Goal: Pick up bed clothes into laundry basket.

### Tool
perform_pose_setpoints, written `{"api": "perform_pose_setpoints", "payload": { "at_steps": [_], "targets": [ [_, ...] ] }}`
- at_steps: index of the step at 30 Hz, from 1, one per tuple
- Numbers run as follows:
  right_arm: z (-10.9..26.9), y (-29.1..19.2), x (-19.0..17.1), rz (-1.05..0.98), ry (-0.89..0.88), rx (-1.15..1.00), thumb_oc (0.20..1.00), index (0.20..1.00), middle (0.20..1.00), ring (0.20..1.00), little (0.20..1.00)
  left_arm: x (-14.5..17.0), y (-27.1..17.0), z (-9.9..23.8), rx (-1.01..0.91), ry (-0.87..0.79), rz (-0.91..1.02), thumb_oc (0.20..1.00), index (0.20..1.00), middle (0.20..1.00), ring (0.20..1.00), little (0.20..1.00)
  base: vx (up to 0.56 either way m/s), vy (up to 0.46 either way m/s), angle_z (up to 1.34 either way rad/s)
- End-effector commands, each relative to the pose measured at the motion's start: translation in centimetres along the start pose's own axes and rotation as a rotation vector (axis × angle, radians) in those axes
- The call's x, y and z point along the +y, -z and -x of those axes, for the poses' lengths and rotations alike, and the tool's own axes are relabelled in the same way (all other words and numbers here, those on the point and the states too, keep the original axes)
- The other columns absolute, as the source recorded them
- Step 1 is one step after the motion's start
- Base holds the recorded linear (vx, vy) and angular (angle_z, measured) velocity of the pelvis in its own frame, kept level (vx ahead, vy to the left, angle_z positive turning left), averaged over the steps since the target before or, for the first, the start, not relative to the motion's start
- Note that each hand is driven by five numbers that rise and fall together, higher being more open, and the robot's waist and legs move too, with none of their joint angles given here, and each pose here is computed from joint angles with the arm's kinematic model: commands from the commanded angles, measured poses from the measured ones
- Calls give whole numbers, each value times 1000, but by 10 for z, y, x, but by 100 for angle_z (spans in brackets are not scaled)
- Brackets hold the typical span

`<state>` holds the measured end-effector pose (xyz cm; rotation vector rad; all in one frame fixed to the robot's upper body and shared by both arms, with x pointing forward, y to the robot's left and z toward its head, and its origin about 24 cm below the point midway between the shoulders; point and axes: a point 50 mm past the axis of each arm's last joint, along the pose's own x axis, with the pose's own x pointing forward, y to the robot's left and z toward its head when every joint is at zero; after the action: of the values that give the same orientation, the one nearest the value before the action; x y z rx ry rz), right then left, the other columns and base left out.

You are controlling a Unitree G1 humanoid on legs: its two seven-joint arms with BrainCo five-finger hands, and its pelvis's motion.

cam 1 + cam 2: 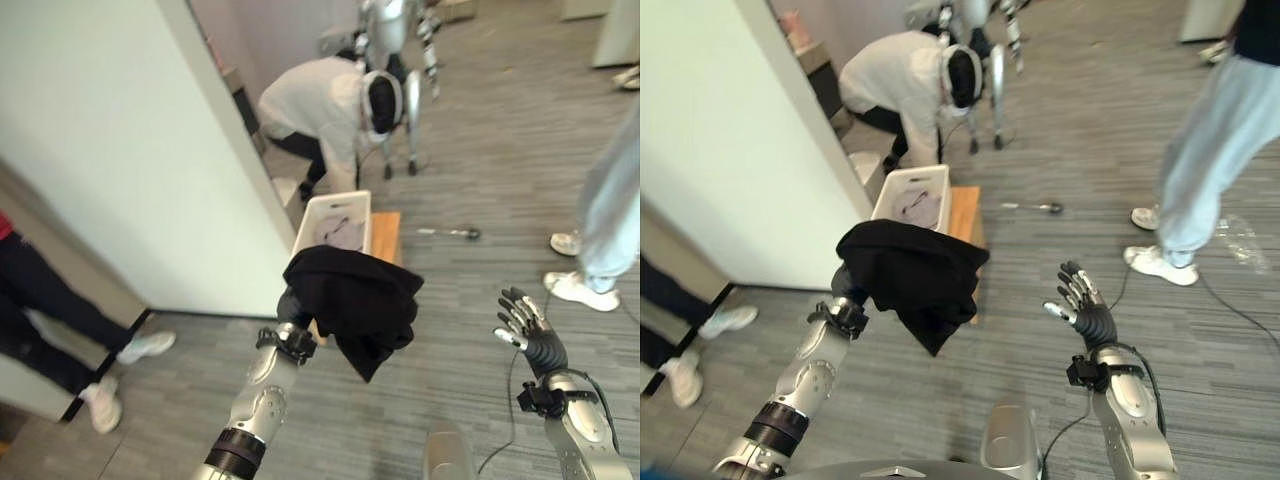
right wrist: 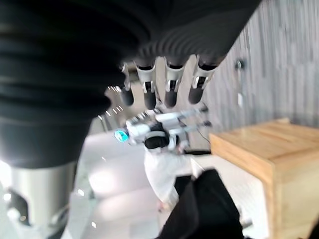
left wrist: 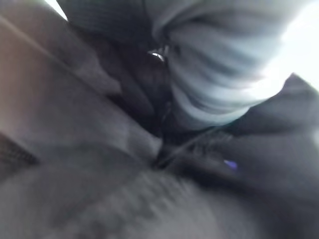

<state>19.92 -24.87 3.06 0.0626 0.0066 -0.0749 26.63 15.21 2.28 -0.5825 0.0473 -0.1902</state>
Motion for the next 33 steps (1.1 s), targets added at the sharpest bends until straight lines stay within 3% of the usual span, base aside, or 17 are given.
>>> {"api": "perform_pose_setpoints", "payload": {
  "at_steps": [1,7,12,19,30,31,32,33],
  "targets": [
    [-11,-33,-14,2,20,-158,1000,1000,1000,1000,1000,-13,-46,-19,-193,107,-76,200,200,200,200,200,266,-428,128],
    [-8,-33,-17,14,0,-148,1000,1000,1000,1000,1000,-19,-39,-28,-158,122,-92,200,200,200,200,200,81,-229,110],
    [-8,-35,-26,72,-18,-119,1000,1000,1000,1000,1000,-11,-57,-38,-154,112,-260,200,200,200,200,200,73,-153,35],
    [-8,-34,-18,73,-87,-97,1000,1000,1000,1000,1000,-17,-98,-77,-187,88,-476,200,200,200,200,200,52,-19,1],
    [-8,-32,-10,76,-102,-97,1000,1000,1000,1000,1000,-29,-109,-98,-204,61,-525,200,200,200,200,200,9,19,-16],
    [-8,-32,-11,61,-90,-102,1000,1000,1000,1000,1000,-29,-106,-99,-194,62,-520,200,200,200,200,200,-17,95,-7],
    [1,-12,-25,-195,95,-102,1000,1000,1000,1000,1000,-74,-111,-109,-200,249,-594,200,200,200,200,200,-33,148,1],
    [-2,-14,-20,-216,84,-117,1000,1000,1000,1000,1000,-72,-112,-109,-198,241,-600,200,200,200,200,200,-71,281,29]
  ]
}}
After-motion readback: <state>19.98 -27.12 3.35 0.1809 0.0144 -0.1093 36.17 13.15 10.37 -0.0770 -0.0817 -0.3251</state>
